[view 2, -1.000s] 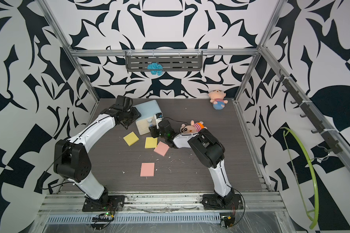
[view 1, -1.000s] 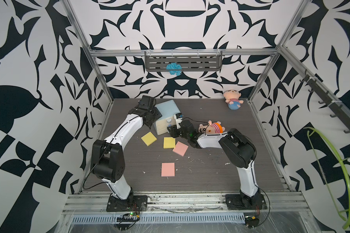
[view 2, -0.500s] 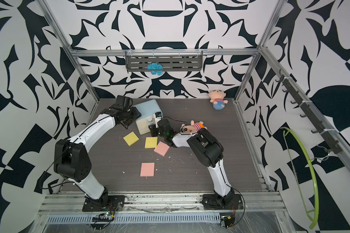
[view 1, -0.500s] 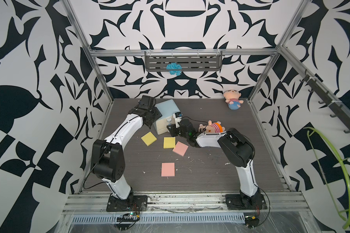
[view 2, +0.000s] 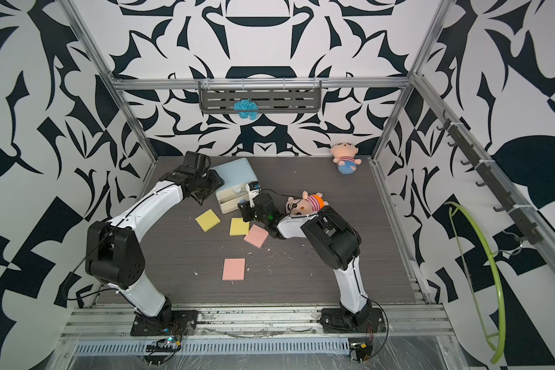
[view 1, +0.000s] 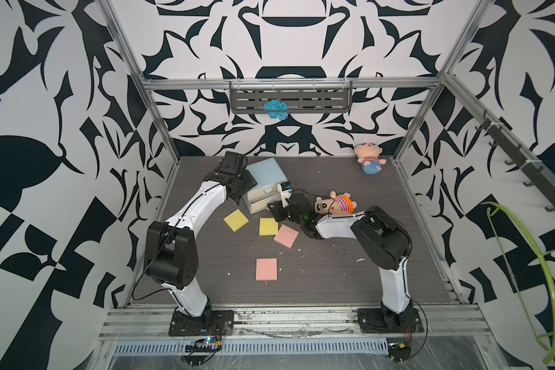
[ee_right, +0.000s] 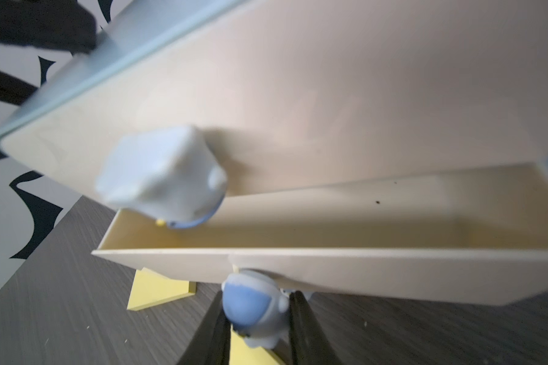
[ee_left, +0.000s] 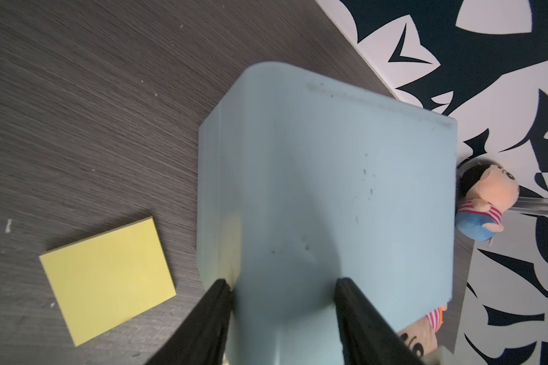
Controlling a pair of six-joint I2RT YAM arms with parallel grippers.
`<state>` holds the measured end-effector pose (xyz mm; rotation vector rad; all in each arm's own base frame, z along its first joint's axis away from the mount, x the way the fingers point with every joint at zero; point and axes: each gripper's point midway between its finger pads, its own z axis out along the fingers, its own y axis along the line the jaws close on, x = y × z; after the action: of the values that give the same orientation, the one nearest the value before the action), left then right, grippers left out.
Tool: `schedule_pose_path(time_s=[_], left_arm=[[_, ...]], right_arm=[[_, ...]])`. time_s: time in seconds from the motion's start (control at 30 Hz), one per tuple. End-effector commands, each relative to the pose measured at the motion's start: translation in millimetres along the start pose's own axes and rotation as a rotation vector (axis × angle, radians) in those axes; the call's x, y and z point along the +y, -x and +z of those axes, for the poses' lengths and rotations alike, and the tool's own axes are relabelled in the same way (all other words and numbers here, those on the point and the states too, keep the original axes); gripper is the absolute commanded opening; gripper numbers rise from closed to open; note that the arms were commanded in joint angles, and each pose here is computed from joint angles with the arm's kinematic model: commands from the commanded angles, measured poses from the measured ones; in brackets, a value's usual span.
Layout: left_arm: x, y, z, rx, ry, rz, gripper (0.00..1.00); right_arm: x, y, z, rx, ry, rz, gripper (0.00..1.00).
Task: Please put the sticky notes in the drawer by color
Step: Open the drawer in the storage box.
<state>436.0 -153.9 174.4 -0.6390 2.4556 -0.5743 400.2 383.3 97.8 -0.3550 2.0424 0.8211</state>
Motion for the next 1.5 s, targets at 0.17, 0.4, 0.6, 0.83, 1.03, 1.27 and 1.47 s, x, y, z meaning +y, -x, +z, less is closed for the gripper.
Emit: schedule_pose_path(time_s=[0.17, 0.4, 0.6, 0.83, 1.03, 1.27, 1.47], left_arm=[[29.1, -31.7, 18.9, 0.119, 0.102, 0.007, 0.58], [31.0, -32.5, 18.3, 0.118, 0.106, 0.007, 0.58], [30.7, -31.9, 17.2, 0.116, 0.106, 0.010, 0.58], [30.3, -32.9, 19.2, 0.122, 0.103, 0.008, 0.58], [28.6, -32.4, 19.5, 0.123, 0.097, 0.008, 0.58], [28.1, -32.7, 18.2, 0.126, 0.096, 0.010, 0.61], [22.4, -29.7, 15.6, 0.122, 0.080, 0.011, 0.63]], right_arm=[[24.3, 12.9, -30.1, -0.060, 0.044, -0.008, 0.22], [27.2, 1.1, -44.0, -0.040, 0.034, -0.006, 0.22], [28.1, -9.8, -54.7, -0.019, 0.016, -0.004, 0.22], [27.4, -22.7, -62.6, -0.003, 0.006, 0.011, 0.22], [26.7, -22.9, -58.0, -0.004, -0.003, 0.013, 0.28], [30.9, -14.8, -66.5, -0.015, 0.002, -0.009, 0.72], [30.1, -13.9, -89.0, -0.011, -0.004, -0.011, 0.80]])
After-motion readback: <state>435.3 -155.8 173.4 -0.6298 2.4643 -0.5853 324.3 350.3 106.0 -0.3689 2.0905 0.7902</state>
